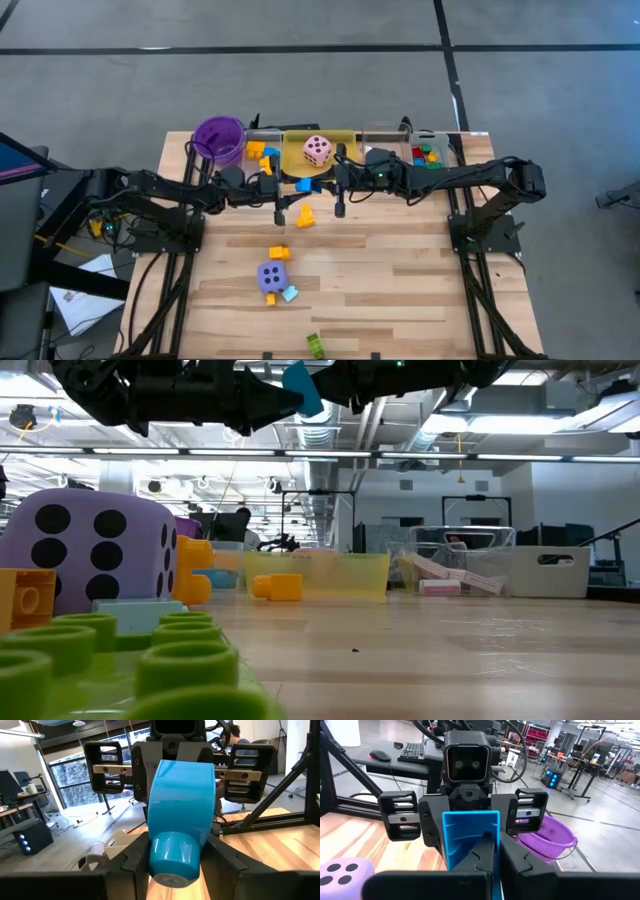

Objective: Pick & Place Toys
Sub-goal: Put the large blue game piece into the white transparent bin

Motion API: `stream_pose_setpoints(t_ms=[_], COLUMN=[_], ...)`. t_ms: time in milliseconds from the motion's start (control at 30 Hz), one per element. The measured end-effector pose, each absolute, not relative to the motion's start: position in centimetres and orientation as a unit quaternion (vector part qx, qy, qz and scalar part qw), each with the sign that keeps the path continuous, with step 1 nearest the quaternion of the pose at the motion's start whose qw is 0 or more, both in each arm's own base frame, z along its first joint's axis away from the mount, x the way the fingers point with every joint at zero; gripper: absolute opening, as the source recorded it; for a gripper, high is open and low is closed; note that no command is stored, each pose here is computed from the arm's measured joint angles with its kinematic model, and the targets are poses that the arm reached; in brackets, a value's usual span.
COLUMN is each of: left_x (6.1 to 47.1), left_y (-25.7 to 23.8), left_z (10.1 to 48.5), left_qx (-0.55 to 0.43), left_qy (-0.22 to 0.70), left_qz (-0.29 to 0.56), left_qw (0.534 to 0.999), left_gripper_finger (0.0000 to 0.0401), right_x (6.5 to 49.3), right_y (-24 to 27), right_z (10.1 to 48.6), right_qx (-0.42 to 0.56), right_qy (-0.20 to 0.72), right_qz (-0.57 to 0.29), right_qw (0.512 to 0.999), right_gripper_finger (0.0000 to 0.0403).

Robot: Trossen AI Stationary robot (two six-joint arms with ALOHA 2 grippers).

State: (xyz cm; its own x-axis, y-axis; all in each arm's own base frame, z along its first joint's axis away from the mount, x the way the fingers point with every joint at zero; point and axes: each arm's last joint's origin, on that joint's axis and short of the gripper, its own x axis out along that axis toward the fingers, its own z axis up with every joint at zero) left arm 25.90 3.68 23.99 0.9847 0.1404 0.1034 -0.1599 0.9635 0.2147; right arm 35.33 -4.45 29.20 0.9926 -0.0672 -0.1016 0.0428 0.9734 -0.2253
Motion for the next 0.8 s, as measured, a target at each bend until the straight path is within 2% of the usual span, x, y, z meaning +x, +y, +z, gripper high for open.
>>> stream_pose_setpoints(t_ms=[233, 567, 800], left_x=[25.9, 25.7, 24.9], left_y=[3.9, 5.1, 7.0], left_z=[23.8, 22.9, 20.9], left_qx=[0.093, 0.087, 0.092], left_qy=[-0.035, 0.022, 0.135], left_qz=[0.085, 0.146, 0.283], left_qw=[0.991, 0.985, 0.945], left_gripper_finger=[0.0129, 0.0129, 0.0129], right_x=[35.3, 35.3, 35.0], right_y=[-4.5, -4.9, -5.4], right_z=[29.2, 28.8, 28.4], right_qx=[-0.106, -0.098, -0.104], right_qy=[0.056, 0.074, 0.11], right_qz=[-0.033, -0.053, -0.142], right_qw=[0.992, 0.991, 0.978], right_gripper_finger=[0.0042, 0.0105, 0.0113])
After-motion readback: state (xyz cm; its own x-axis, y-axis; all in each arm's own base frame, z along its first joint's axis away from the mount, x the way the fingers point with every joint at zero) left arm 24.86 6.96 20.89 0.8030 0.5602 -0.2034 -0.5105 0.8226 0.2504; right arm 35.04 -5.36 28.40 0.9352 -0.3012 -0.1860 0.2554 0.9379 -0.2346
